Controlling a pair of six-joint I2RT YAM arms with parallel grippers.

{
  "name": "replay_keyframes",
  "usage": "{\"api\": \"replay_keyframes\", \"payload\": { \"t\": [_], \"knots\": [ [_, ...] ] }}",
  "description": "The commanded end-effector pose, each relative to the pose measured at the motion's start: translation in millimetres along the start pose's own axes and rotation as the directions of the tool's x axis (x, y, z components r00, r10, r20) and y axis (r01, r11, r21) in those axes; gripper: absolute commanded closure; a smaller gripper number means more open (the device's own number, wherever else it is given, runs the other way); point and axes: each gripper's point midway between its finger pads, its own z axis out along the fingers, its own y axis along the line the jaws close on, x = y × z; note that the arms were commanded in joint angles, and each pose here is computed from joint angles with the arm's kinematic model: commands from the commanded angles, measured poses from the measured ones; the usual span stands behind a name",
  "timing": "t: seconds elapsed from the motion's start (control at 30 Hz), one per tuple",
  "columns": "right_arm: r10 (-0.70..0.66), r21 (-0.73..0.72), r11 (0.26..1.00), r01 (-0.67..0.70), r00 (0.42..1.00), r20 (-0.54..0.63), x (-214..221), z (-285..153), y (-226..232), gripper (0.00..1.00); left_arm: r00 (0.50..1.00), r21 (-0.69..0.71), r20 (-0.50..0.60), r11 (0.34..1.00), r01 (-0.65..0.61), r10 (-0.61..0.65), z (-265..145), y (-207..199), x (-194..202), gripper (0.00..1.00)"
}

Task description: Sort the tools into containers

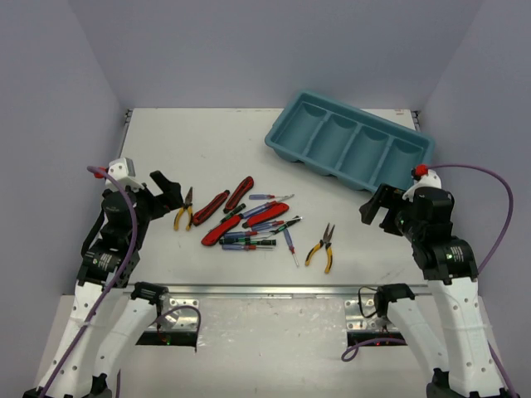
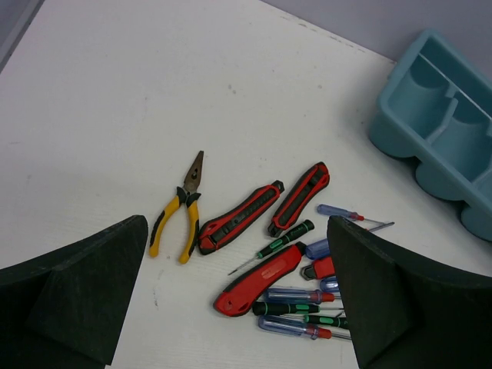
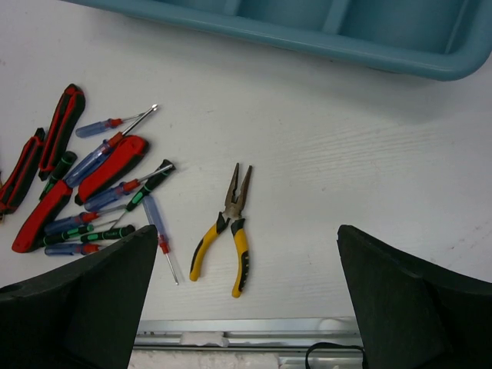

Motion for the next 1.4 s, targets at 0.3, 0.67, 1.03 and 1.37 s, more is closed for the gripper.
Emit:
{"api": "replay_keyframes", "payload": {
  "t": [0.3, 0.67, 1.03, 1.37],
  "knots": [
    [0.025, -0.062, 0.998, -0.024, 1.0, 0.006, -14.1, -6.1, 16.8, 0.01, 0.998, 0.018, 0.063, 0.999, 0.029, -0.03, -3.9, -4.0, -13.1, 0.0],
    [-0.026, -0.101, 0.995, 0.002, 0.97, -0.243, 31.4, 25.1, 24.1, 0.01, 0.998, 0.023, 0.06, 0.999, 0.028, -0.03, -3.2, -5.0, -12.3, 0.0],
    [-0.194, 0.029, 0.972, 0.233, 0.865, -0.463, 137.9, 79.7, 36.2, 0.1, 0.998, 0.02, 0.05, 1.0, 0.023, -0.024, -1.2, -4.8, -10.3, 0.0],
    [-0.182, 0.017, 0.969, 0.246, 0.762, -0.621, 217.1, 92.8, 8.4, 0.5, 0.998, 0.033, 0.05, 0.999, 0.022, -0.023, -2.4, -6.9, -10.3, 0.0]
  ]
}}
